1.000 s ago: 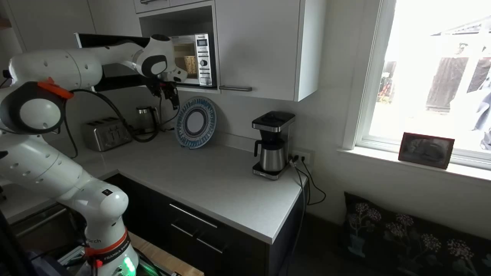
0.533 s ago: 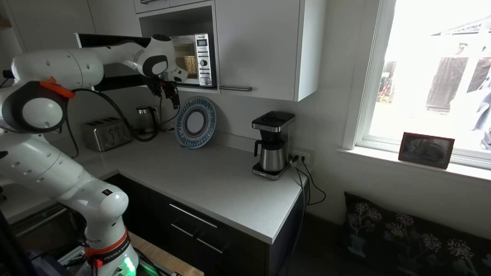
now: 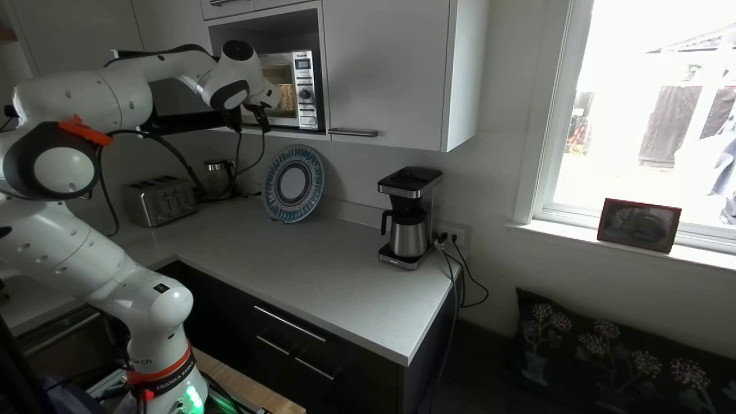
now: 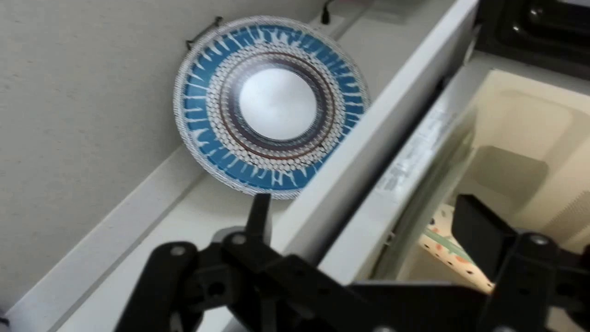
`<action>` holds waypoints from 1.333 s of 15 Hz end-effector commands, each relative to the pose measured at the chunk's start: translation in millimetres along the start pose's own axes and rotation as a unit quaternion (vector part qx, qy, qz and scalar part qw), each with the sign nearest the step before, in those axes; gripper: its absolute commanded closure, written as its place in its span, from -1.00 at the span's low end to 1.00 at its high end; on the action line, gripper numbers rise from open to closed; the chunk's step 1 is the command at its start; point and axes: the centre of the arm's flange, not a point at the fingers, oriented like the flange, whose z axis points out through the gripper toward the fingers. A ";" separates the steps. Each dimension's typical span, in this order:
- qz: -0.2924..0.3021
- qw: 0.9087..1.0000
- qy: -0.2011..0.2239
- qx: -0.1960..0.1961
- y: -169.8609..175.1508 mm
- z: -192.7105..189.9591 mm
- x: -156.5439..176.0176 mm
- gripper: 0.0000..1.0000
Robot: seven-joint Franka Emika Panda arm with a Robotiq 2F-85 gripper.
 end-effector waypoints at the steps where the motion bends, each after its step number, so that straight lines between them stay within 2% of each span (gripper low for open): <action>1: 0.027 0.996 0.027 0.082 -26.3 -2.2 1.2 -1.00; 5: 0.034 0.993 0.015 0.113 -64.3 7.6 -13.5 -1.00; 8: 0.011 0.991 -0.031 0.129 -79.4 25.8 -34.1 -1.00; 9: 0.015 0.993 -0.006 0.113 -69.9 13.4 -29.3 -1.00; 12: 0.011 0.993 -0.023 0.119 -79.0 24.4 -38.3 -1.00; 18: 0.012 0.992 -0.023 0.121 -79.7 23.9 -36.5 -1.00; 20: 0.014 0.993 -0.013 0.113 -81.4 40.8 -36.6 -1.00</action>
